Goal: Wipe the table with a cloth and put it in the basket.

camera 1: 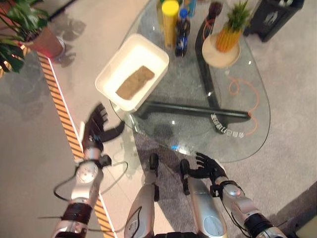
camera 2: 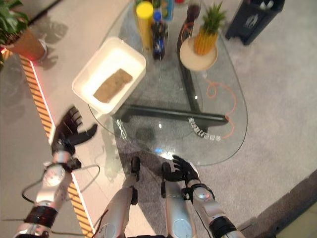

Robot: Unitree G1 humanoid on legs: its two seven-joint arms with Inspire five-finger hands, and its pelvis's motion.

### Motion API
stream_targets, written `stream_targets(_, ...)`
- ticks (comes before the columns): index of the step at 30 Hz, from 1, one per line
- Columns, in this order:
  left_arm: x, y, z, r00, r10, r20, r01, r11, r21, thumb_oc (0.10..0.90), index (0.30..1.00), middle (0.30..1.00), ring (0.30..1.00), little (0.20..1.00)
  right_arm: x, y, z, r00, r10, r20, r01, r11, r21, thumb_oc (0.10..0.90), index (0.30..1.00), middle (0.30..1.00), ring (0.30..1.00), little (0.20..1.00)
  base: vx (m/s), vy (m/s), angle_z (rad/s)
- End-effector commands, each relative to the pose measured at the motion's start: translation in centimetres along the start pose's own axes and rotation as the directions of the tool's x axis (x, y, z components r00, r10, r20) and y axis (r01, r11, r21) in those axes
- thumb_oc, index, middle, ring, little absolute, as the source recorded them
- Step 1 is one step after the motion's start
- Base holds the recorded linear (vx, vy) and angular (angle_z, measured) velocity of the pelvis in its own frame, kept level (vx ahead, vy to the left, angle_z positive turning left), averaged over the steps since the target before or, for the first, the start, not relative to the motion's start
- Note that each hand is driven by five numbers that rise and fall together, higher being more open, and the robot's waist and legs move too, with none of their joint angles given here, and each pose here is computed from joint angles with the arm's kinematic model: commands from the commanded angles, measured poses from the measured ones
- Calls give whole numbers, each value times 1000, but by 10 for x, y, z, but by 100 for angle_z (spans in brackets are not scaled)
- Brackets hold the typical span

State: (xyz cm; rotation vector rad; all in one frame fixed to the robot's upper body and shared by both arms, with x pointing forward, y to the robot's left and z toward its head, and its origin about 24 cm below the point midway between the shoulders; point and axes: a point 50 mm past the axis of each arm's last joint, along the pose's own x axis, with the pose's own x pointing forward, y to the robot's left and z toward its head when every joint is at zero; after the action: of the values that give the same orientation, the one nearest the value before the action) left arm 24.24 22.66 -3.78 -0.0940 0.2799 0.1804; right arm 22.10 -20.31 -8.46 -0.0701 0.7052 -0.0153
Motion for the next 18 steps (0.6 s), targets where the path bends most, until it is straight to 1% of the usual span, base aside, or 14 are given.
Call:
stream_targets(1, -4, 18, -17, 995, -15, -95, 19, 999, 42, 800, 900, 900, 900, 900, -8, 3, -33, 996, 32, -82, -24, 995, 92, 800, 900, 900, 900, 900, 77, -37, 5)
stream_targets(2, -10, 17, -35, 985, -21, -173, 31, 998, 55, 800, 900, 900, 900, 900, -9, 1, -43, 992, 20, -122, -8, 996, 93, 800, 900, 900, 900, 900, 71, -29, 6)
stream_targets(3, -14, 17, -45, 978, -22, -209, 34, 998, 56, 800, 900, 900, 900, 900, -10, -1, -50, 990, 15, -143, -1, 995, 97, 800, 900, 900, 900, 900, 100, -24, 14)
stream_targets(5, -33, 20, -85, 914, -7, -406, 37, 997, 65, 800, 900, 900, 900, 900, -15, -8, -78, 966, 7, -258, 25, 992, 122, 800, 900, 900, 900, 900, 141, -12, 12)
stream_targets(7, -47, 23, -106, 859, 12, -511, 21, 998, 60, 800, 900, 900, 900, 900, -20, -9, -94, 946, 6, -323, 36, 991, 125, 800, 900, 900, 900, 900, 108, -6, 1)
stream_targets(9, -60, 24, -123, 791, 6, -612, 10, 1000, 22, 800, 900, 900, 900, 900, -24, -9, -106, 925, 10, -381, 56, 985, 162, 800, 900, 900, 900, 900, 96, -8, -2)
stream_targets(11, -75, 23, -139, 733, -8, -680, 14, 1000, 4, 800, 900, 900, 900, 900, -32, -7, -124, 891, 24, -454, 70, 979, 189, 800, 900, 900, 900, 900, 138, 3, -14)
stream_targets(13, -86, 21, -148, 694, -20, -720, 6, 1000, -23, 800, 900, 900, 900, 900, -38, -5, -134, 865, 36, -501, 65, 981, 184, 800, 900, 900, 900, 900, 105, 10, -16)
stream_targets(16, -91, 18, -153, 674, -24, -738, -11, 999, -43, 800, 900, 900, 900, 900, -45, -2, -145, 835, 63, -547, 69, 974, 217, 800, 900, 900, 900, 900, 104, 17, -10)
stream_targets(18, -93, 19, -154, 670, -24, -742, -10, 999, -42, 800, 900, 900, 900, 900, -47, -3, -148, 827, 65, -559, 67, 975, 212, 800, 900, 900, 900, 900, 86, 18, -14)
